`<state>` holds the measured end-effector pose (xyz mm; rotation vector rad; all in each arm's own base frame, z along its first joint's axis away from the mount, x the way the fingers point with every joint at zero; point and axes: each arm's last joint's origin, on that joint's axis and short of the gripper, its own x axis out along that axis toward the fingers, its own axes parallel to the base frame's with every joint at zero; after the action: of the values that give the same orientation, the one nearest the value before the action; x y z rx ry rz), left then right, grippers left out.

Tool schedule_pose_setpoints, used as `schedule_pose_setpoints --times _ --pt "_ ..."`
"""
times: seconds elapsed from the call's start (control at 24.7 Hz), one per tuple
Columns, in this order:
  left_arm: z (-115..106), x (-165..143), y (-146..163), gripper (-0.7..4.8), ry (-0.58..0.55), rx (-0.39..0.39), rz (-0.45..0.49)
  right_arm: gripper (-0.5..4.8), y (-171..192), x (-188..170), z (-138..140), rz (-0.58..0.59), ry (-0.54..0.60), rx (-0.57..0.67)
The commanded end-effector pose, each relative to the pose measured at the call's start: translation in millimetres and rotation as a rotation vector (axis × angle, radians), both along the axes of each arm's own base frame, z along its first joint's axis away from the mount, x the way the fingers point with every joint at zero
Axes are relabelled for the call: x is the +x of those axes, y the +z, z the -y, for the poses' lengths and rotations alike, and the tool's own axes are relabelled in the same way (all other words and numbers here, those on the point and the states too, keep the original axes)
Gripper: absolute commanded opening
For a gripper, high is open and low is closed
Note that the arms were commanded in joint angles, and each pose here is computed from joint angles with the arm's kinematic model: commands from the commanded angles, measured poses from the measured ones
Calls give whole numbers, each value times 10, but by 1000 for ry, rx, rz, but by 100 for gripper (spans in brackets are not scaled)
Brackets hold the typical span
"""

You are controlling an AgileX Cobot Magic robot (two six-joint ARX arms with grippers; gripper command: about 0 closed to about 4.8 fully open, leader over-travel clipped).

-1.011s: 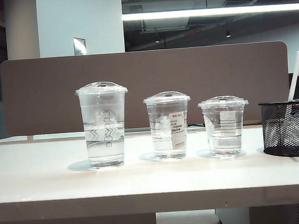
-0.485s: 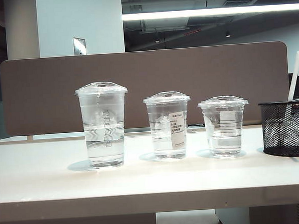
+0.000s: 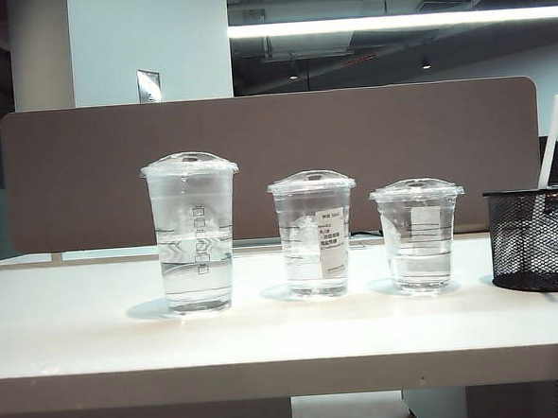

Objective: Pick up the straw and insert it into the large coffee cup.

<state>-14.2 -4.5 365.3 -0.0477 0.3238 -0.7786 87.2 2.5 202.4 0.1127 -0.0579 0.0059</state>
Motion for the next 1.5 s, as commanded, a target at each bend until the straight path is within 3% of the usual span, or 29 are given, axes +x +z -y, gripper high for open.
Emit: schedule_pose_setpoints --times 0.04,0.12,0.24,0.36,0.49,0.65,0.77,0.97,1.13,1.33,1.5 --pt "1 1 19 -2 0 -3 17 -3 694 -252 57 226 -211 -232" --pt "0 1 19 -2 1 -3 17 -2 1048 -342 92 240 -377 -438" --pt "0 1 19 -2 1 -3 16 -2 1277 -289 106 241 -439 -428" --pt "0 1 19 -2 0 -3 16 -2 1334 -57 61 222 -304 -471" --pt "0 1 19 -2 0 -3 16 -2 1246 241 33 126 -190 -482" --pt "0 1 19 -2 0 -3 16 -2 1121 497 58 17 -172 -322" --pt "1 1 19 -2 0 -3 16 -2 1030 639 91 -52 -168 -309" --pt "1 0 18 -2 0 -3 16 -2 675 908 199 -112 -11 -248" --pt "1 0 18 -2 -3 -4 15 -2 227 908 284 -122 -9 -125" --pt "1 0 18 -2 -3 -4 15 -3 -195 761 181 -123 153 -120" --pt "1 0 18 -2 -3 -4 15 3 -309 702 43 -97 158 -84"
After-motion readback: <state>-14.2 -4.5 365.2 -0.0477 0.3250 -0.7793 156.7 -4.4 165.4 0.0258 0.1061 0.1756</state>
